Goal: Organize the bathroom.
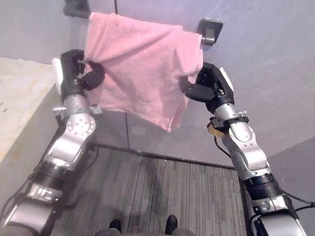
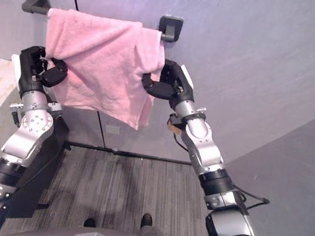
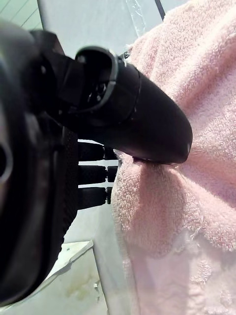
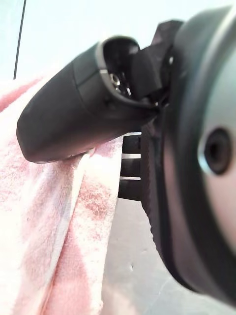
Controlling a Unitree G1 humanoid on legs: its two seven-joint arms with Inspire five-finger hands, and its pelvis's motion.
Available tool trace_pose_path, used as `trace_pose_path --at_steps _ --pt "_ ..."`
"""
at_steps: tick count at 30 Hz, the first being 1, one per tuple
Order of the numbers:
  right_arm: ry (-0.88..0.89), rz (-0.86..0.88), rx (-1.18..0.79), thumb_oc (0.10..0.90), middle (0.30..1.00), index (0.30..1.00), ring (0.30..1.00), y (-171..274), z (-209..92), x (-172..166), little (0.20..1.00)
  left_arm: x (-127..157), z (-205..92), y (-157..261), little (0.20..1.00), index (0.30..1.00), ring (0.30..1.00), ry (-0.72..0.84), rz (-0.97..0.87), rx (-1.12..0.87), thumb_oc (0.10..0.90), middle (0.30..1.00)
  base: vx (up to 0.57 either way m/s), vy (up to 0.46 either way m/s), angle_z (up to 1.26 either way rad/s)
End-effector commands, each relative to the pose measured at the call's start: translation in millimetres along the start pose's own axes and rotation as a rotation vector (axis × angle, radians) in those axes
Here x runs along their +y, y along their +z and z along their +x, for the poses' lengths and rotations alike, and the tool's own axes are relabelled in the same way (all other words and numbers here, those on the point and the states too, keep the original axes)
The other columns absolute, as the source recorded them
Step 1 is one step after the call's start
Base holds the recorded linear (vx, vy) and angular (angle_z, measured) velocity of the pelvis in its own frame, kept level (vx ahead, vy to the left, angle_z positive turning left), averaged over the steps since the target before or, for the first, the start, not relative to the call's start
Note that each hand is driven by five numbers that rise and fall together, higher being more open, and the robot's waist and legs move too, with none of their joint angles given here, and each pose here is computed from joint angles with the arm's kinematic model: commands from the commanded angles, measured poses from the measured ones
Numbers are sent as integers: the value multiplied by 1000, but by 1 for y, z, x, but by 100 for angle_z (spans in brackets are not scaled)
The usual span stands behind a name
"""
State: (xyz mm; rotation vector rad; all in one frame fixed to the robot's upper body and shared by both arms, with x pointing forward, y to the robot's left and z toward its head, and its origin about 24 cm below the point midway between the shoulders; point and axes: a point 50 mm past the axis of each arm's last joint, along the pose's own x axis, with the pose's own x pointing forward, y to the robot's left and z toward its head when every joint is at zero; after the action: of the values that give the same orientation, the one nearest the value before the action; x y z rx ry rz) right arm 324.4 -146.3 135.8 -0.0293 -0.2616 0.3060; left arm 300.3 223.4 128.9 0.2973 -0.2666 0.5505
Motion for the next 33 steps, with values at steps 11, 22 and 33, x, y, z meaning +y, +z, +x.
trace_pose_path --at_steps 11,22,33 --pt "-78 36 24 400 300 300 300 -17 -24 -4 300 15 7 7 300 300 300 97 -44 -55 400 300 1 2 -1" --pt "-286 194 95 400 300 300 300 -34 -34 -3 300 8 2 8 300 300 300 123 -76 -37 400 300 0 0 0" --pt "-189 181 -17 800 900 900 900 -16 -21 21 900 -11 -6 11 900 900 900 49 -108 -37 800 900 -3 -3 -1"
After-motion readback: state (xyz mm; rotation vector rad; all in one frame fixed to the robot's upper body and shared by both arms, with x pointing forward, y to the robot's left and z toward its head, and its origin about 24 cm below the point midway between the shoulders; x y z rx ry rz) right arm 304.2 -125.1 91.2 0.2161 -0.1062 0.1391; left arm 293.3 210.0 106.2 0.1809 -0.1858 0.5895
